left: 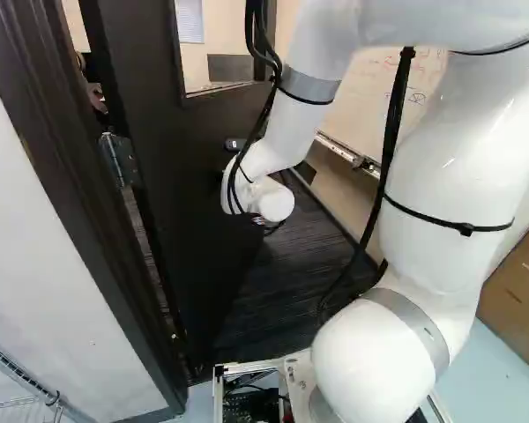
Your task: Open the door and move inside
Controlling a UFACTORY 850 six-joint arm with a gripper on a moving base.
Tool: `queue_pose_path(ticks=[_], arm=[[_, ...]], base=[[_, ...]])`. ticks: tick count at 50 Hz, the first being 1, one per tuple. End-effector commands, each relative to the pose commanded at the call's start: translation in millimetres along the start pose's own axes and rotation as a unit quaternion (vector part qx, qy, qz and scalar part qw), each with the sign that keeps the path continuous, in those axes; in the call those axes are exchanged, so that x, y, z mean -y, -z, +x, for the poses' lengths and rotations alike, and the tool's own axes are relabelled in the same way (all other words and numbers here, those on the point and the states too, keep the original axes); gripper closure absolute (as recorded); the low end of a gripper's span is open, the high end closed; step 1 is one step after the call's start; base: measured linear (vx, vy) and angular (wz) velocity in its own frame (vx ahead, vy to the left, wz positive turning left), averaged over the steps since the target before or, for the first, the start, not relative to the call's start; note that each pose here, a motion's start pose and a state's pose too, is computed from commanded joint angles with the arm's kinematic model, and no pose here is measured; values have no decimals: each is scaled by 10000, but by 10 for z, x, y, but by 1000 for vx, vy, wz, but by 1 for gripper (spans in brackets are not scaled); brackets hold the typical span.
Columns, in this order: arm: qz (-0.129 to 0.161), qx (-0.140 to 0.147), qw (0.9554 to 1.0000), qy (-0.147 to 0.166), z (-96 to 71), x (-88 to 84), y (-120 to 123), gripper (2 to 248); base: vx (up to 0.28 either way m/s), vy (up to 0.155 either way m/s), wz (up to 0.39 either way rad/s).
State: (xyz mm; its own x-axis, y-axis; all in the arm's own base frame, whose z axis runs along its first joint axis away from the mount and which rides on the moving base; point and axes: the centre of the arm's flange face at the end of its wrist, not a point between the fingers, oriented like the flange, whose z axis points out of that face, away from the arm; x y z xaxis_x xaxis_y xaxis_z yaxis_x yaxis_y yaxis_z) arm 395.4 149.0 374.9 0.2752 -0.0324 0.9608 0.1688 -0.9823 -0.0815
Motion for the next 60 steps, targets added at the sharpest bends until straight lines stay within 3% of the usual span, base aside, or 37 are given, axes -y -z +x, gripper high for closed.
queue_pose_path(ticks=[60], arm=[[853,-205,9956,342,54,640,-372,3]], base=[[0,0,0]])
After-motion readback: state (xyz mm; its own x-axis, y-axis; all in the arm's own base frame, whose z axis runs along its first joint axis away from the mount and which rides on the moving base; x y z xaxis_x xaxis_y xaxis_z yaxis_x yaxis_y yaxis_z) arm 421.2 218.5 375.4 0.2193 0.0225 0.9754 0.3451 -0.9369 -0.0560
